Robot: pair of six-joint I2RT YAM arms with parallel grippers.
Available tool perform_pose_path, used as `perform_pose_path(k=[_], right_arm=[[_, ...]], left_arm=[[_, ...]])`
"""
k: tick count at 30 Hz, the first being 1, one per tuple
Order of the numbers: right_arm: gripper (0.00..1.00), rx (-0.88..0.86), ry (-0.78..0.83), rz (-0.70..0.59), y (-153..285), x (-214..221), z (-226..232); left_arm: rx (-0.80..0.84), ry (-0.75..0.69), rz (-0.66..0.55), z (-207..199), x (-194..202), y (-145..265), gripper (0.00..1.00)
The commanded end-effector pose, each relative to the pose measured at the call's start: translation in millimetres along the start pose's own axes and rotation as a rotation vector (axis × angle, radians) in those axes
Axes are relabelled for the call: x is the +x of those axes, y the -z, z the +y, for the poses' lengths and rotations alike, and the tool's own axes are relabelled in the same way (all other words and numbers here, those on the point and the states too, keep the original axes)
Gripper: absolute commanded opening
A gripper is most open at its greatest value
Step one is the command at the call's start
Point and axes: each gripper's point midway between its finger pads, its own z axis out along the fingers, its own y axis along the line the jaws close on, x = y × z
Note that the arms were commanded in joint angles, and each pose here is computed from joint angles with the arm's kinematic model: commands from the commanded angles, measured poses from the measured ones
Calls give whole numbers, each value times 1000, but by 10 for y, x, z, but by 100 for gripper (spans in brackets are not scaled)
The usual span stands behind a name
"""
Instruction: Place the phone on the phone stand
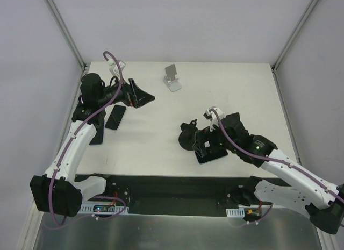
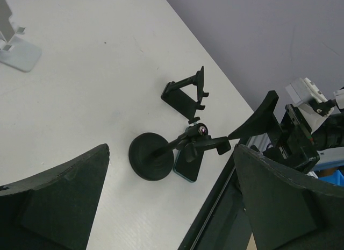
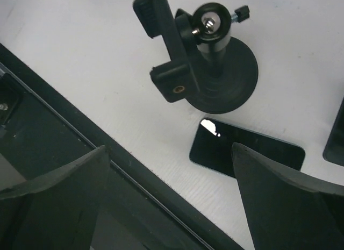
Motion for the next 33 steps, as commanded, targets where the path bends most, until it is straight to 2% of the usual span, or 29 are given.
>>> perform_pose_path(k=[1,3,4,6,7,10,15,20,28,30,31,33], right_arm=[[98,-127,-49,-135,16,-345,275],[99,-100,-107,-157,-13,-462,245],[94,-94,-187,-152,-36,-498,251],[91,-104,-289,-123,-145,-527,263],[90,-116,-370,-106,-189,-516,296],[90,-149,-483,-105,-344,-457,310],[86,-195,-710,-212,-402,-555,215],[79,-249,-797,-266,-402,-606,163],[77,-320,-907,-273,-472,-661,134],[70,-339,-916,-277,-499,-663,142],[51,-350,-918,-282,-500,-673,152],[37,-363,-920,-277,-525,-669,169]], left_arm=[[72,-45,-17,-265,-135,43,98],[72,-45,-11,-256,-118,27,98],[71,-44,-9,-243,-112,16,98],[73,-29,6,-217,-74,-22,98],[72,-23,10,-203,-63,-36,97],[83,-4,31,-200,-16,-82,97],[80,-9,36,-192,15,-111,97],[98,-3,51,-234,46,-135,97],[99,-21,52,-256,72,-146,97],[106,-21,55,-277,78,-150,97],[108,-20,58,-280,84,-154,97],[107,-27,54,-295,79,-149,97]])
